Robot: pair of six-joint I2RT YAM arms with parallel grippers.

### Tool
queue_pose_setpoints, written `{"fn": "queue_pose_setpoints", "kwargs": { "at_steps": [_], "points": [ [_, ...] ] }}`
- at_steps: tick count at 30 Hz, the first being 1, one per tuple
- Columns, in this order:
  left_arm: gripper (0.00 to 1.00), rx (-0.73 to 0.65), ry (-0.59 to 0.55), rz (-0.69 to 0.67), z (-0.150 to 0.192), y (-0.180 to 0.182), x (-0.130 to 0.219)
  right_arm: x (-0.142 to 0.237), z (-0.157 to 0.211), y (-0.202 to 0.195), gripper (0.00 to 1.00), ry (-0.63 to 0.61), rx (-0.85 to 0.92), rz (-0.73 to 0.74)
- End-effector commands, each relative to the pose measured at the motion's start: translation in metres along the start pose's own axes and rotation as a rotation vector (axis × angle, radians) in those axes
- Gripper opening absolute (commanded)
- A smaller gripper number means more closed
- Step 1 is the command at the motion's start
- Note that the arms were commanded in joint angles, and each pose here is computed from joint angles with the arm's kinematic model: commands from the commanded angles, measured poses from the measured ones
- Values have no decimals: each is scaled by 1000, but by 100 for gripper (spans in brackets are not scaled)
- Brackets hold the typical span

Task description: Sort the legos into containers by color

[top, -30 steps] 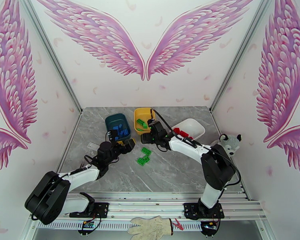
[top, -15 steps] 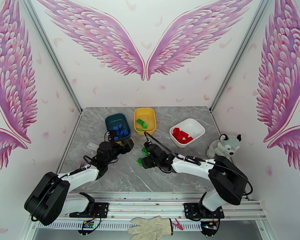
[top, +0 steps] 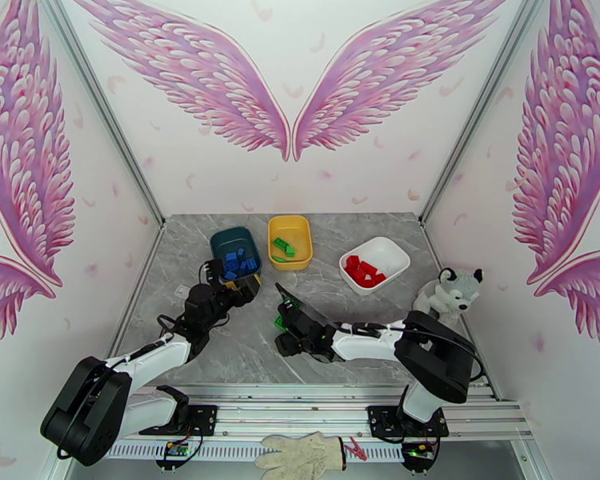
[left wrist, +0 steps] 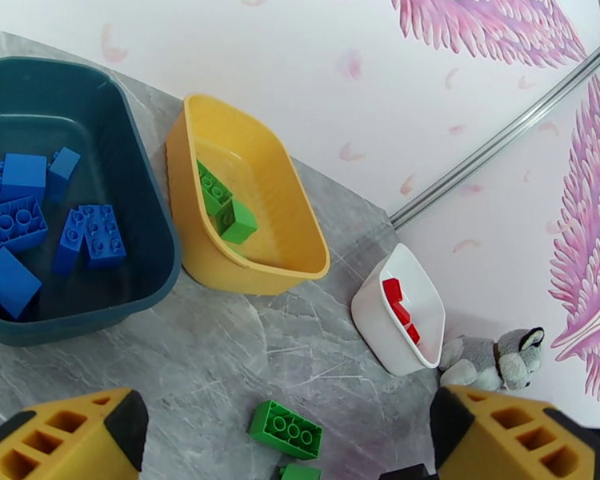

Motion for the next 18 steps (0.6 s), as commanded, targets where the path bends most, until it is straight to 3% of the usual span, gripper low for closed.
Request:
{"fn": "queue_pose_setpoints", "kwargs": {
  "at_steps": [1,8,18],
  "points": [
    [99,8,19,-11,4,7,4,-19,3,-3,67,37,-5,48],
    [99,13,15,-7,3,7,6,-27,-16,-13,69,38,-3,151],
    [99,16,18,-10,3,9,5,-41,-36,-26,70,58,-31,160]
  ]
}}
Point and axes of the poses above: each hand's point on the last joint's axis, 136 mm out from that joint toward the fingers, its own x axis back along the fingers, its own y axis along the line the jaws close on, z = x × y, the point moved 3 cm from there along x, back along the fingers, and after that the axes turned 5 degrees about x, right-handed, at the moved point
